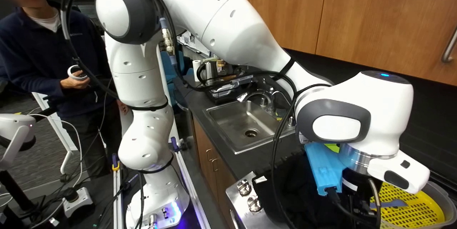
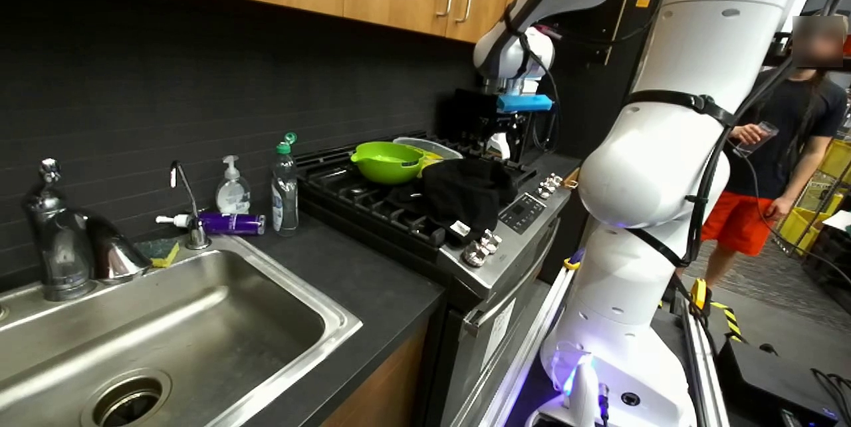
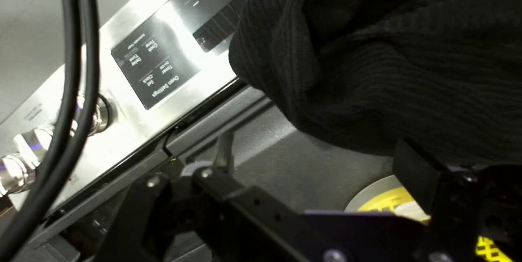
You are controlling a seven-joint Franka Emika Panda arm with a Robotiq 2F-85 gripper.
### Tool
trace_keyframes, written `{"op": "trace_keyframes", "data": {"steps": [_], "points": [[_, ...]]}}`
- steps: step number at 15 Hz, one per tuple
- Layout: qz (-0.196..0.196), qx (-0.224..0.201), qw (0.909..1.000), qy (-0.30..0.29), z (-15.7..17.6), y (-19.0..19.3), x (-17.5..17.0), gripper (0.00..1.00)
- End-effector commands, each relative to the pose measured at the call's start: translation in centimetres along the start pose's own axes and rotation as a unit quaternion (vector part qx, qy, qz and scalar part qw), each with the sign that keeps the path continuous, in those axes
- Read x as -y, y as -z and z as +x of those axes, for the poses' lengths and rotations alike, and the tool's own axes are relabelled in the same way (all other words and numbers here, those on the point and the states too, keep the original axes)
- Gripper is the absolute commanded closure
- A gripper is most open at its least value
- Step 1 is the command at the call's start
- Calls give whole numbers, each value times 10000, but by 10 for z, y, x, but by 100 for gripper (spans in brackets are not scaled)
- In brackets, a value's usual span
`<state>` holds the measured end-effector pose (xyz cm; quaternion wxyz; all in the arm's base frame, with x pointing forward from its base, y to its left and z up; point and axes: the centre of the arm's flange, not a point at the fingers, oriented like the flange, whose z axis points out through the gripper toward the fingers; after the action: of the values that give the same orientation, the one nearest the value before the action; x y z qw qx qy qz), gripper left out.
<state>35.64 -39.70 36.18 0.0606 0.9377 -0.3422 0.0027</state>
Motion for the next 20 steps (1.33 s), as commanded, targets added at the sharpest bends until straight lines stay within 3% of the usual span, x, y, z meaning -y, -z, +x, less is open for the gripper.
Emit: {"op": "trace_keyframes", "data": {"steps": [1,13,20], "points": [[106,119,9998,92,0,-5,-1,0],[-8,840,9965,39,-36,-63,-1,0],[-52,952,9954,0,-39,-66,-4,0]]}}
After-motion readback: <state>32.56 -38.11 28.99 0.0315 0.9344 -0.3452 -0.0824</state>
